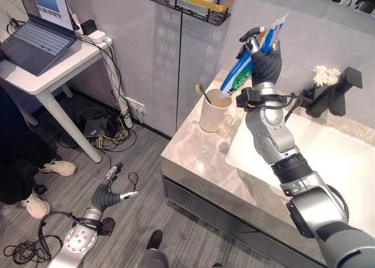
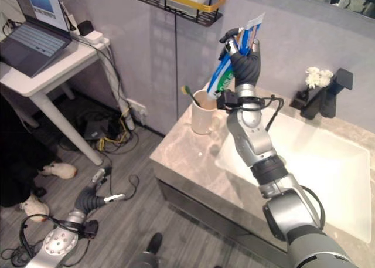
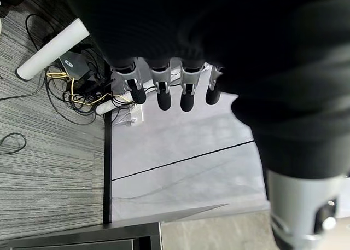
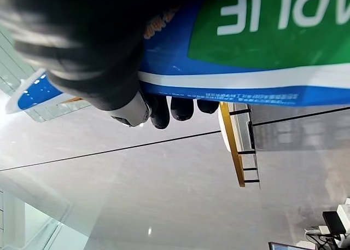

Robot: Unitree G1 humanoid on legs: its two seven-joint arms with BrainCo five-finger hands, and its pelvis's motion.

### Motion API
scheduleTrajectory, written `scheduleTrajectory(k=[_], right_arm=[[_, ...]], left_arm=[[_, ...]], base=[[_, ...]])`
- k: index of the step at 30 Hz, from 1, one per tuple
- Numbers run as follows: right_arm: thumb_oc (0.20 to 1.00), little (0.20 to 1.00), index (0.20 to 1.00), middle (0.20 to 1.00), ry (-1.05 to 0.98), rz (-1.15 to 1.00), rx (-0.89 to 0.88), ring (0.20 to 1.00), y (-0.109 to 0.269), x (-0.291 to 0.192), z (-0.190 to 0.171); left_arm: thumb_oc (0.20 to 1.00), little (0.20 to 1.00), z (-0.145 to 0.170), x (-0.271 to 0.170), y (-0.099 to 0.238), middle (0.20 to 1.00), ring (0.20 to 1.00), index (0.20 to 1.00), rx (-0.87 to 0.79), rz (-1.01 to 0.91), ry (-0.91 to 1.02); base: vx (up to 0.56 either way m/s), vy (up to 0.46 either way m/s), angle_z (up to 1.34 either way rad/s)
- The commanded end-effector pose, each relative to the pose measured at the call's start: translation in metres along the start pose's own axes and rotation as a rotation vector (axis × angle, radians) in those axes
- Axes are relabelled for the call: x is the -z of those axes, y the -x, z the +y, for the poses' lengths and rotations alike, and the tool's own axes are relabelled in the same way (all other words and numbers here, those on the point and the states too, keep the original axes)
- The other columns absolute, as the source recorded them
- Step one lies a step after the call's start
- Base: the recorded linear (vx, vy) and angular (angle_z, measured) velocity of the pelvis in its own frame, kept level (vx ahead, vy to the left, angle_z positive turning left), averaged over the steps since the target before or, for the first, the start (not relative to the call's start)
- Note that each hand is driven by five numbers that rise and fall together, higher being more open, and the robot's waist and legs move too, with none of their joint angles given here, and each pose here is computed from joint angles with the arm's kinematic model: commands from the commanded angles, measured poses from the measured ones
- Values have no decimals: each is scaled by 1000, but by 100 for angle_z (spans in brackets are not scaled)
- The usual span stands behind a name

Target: Put brush and paste in cup on sink, flatten towel.

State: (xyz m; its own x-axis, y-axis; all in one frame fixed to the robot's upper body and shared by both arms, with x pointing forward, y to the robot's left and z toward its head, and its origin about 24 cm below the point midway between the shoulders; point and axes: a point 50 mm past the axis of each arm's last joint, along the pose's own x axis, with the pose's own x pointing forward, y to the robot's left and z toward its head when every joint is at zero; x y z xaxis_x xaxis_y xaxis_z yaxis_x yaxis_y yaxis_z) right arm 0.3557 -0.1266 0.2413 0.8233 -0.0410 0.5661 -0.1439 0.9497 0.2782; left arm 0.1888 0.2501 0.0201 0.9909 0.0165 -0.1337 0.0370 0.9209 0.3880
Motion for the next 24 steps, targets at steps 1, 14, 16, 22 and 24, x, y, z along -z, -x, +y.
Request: scheduleTrajectory(k=[1, 14, 16, 22, 24], right_arm=[[200, 200, 200, 200, 7, -129, -65, 200, -10, -27, 13], [200, 200, 200, 200, -4, -91, -45, 200, -9, -17, 11], [200, 200, 200, 200, 2, -79, -48, 200, -8, -14, 11], [200, 200, 200, 200, 0, -44, -43, 200, -4, -5, 10], [200, 200, 200, 200, 9, -32, -41, 200, -2, -1, 10]], left_arm=[[1000, 1000, 4, -14, -4, 1000, 1000, 1000, 35, -78, -57], [1000, 1000, 7, -20, -5, 1000, 1000, 1000, 40, -101, -63], [1000, 1000, 7, -20, -5, 1000, 1000, 1000, 37, -103, -64], [1000, 1000, 7, -20, -5, 1000, 1000, 1000, 33, -102, -65], [1000, 1000, 6, -19, -6, 1000, 1000, 1000, 34, -100, -65]], base=[[0, 0, 0], [0, 0, 0], [0, 0, 0], [2, 0, -1], [0, 0, 0]])
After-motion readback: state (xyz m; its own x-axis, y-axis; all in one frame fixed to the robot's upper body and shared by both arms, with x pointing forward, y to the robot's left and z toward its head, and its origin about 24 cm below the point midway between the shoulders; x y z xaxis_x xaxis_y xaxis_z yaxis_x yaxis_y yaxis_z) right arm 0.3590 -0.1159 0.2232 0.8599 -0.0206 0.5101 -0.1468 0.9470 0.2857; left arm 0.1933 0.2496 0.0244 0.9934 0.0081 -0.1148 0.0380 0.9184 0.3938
